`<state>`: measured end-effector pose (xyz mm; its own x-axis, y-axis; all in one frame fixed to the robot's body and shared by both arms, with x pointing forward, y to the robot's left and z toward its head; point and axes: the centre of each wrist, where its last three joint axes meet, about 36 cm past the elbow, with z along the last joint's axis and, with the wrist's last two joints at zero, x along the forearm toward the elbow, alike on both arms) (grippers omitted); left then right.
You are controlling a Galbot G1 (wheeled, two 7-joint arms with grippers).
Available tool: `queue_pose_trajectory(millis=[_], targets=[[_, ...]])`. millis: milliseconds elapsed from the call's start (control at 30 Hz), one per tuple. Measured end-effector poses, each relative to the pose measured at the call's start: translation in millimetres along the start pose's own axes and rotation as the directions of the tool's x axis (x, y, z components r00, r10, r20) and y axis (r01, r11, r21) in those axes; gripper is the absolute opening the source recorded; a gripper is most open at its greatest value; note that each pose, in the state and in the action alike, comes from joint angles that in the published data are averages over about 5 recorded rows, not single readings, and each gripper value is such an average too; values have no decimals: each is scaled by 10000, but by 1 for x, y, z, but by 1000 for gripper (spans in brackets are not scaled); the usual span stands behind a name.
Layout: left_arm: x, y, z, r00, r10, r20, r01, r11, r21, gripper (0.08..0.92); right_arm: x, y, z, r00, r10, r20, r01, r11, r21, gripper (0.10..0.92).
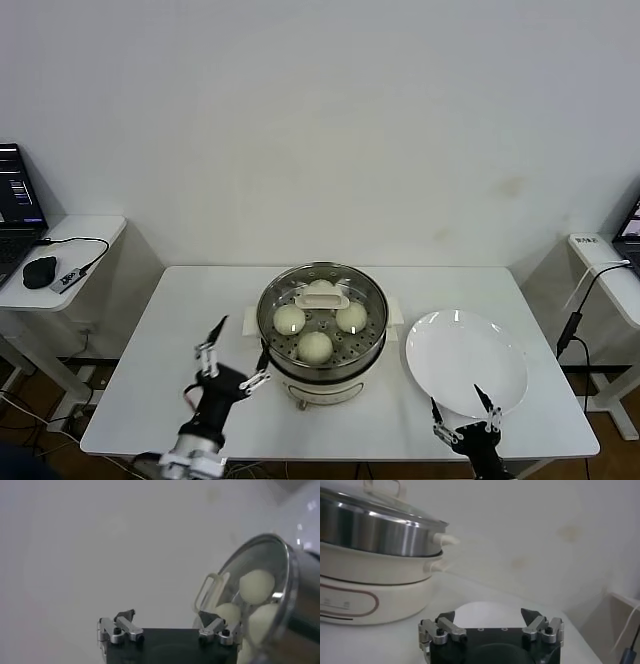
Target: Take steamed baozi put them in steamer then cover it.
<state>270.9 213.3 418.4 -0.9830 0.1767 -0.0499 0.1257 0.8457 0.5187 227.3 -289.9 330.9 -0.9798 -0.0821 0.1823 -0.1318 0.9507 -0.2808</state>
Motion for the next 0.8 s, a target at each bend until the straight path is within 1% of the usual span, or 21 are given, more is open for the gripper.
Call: queue_pose_trajectory(millis=[67,133,267,367,433,633,800], targets=[[9,-1,7,9986,-307,-435,354,9932,1108,823,2,0,0,10000,-83,42,83,9999,-59,823],[19,-3,14,9944,-557,-900,727,9775,1980,823,3,1,1,9998,-165,96,167,9998,-143,823],[37,-9,26,9801,-908,-1767,1439,9376,3166,823,8,1,3,9992,-312,240,320,9990,-320,823],[49,-14,35,9686,-1064,-2248,1859,9101,3704,823,11,1,4,9985,-433,343,448,9980,-456,823],[56,-16,40,9629,-1142,-2445,2067,8947,3960,823,14,1,5,9981,-489,379,509,9972,-543,823],[75,-26,48,9525,-1200,-2798,2399,8619,4468,823,20,2,5,9968,-659,443,693,9944,-804,823],[86,-33,52,9476,-1176,-2970,2517,8475,4673,823,21,7,6,9954,-837,471,882,9907,-1037,823]])
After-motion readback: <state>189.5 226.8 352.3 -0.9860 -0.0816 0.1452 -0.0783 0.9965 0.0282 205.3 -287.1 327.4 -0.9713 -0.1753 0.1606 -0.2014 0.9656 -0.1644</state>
